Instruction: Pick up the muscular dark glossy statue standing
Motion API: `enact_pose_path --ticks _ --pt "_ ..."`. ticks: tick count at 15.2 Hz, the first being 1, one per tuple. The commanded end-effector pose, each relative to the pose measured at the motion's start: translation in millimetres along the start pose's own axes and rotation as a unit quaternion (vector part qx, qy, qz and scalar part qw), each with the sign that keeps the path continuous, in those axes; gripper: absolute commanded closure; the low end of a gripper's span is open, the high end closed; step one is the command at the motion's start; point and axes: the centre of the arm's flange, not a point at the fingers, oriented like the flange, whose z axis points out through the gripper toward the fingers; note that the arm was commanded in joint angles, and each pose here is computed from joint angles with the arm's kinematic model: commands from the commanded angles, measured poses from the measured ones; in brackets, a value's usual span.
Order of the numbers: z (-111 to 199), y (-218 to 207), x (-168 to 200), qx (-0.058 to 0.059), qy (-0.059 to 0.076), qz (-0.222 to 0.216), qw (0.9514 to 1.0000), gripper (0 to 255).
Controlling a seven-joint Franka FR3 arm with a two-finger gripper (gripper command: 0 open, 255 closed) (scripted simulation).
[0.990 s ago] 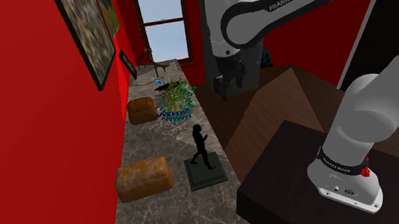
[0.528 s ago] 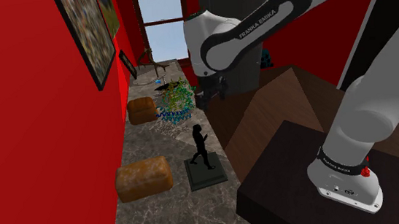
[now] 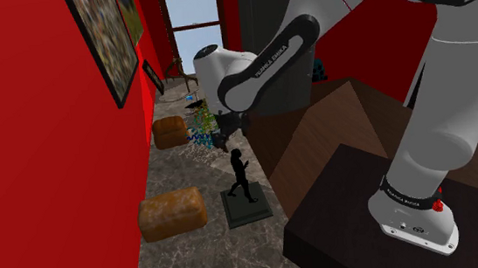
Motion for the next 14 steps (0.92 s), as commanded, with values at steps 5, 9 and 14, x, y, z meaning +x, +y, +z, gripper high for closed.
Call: enact_pose_path --ticks 5,9,14 --pt "32 -10 3 -0.001 0.001 0.003 1.0 0" --pt "45 -12 3 -0.001 0.001 0.003 1.0 0" --pt "46 -12 3 -0.001 0.001 0.003 1.0 255"
